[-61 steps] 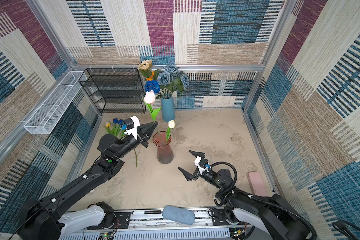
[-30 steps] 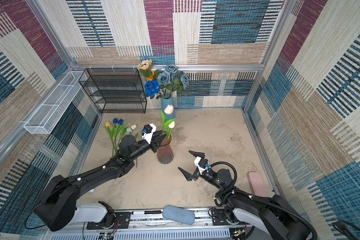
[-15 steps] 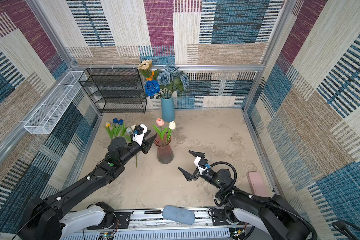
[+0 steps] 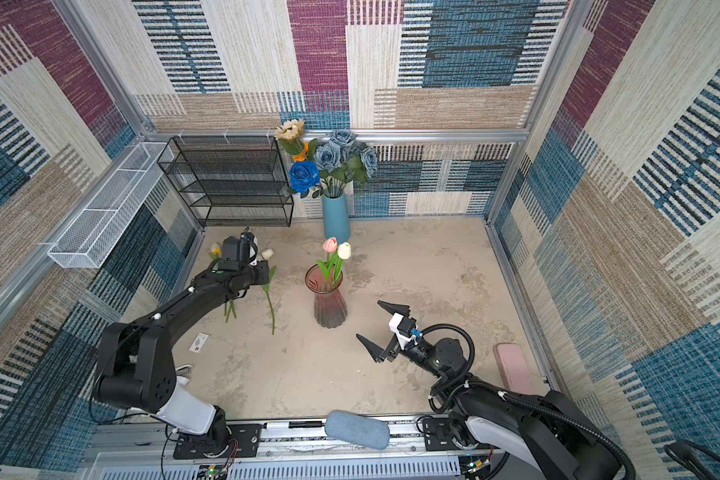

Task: Arrange the flowers into the vase
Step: 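Open the left gripper and move it back to the tulip bunch, then grasp another white tulip stem with the left gripper and lift it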

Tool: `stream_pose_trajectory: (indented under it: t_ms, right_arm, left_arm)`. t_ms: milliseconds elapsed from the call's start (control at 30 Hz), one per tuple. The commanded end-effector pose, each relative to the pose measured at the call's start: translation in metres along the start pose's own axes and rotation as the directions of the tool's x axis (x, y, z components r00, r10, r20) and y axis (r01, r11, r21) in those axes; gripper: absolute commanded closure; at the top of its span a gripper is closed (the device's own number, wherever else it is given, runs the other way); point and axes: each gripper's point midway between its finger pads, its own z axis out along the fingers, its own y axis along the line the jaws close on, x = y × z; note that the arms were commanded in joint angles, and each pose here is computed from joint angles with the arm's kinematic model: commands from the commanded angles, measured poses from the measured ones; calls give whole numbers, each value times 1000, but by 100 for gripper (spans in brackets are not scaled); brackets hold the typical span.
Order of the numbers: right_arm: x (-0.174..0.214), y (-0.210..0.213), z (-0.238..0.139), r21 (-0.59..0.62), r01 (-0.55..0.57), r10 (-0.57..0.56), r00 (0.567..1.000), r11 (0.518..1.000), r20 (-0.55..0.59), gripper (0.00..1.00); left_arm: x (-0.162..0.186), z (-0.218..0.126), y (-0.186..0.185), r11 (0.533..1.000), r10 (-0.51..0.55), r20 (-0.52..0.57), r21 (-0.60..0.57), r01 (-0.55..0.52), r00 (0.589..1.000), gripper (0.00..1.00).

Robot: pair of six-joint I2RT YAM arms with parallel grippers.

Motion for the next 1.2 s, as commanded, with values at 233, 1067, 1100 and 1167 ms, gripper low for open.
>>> stream_pose_trajectory:
  t_ms: [233, 1067, 1100, 1167]
  right_arm:
    - [-11, 1, 1, -6, 11, -11, 999, 1000, 38, 0]
    - [-17, 0, -4, 8, 9, -10, 998, 1000, 60, 0]
    - [-17, 0, -4, 11, 10, -10, 998, 1000, 62, 0]
    - [-15, -2, -4, 17, 8, -9, 998, 1000, 56, 0]
  left_arm:
    - [70, 42, 9, 992, -79, -363, -119, 38, 928, 53]
    - [84, 63, 3, 994, -52, -495, -112, -4, 867, 95]
    - [84, 62, 2, 994, -53, -493, -109, -1, 868, 97]
    - [83, 57, 0, 995, -51, -487, -99, 3, 872, 100]
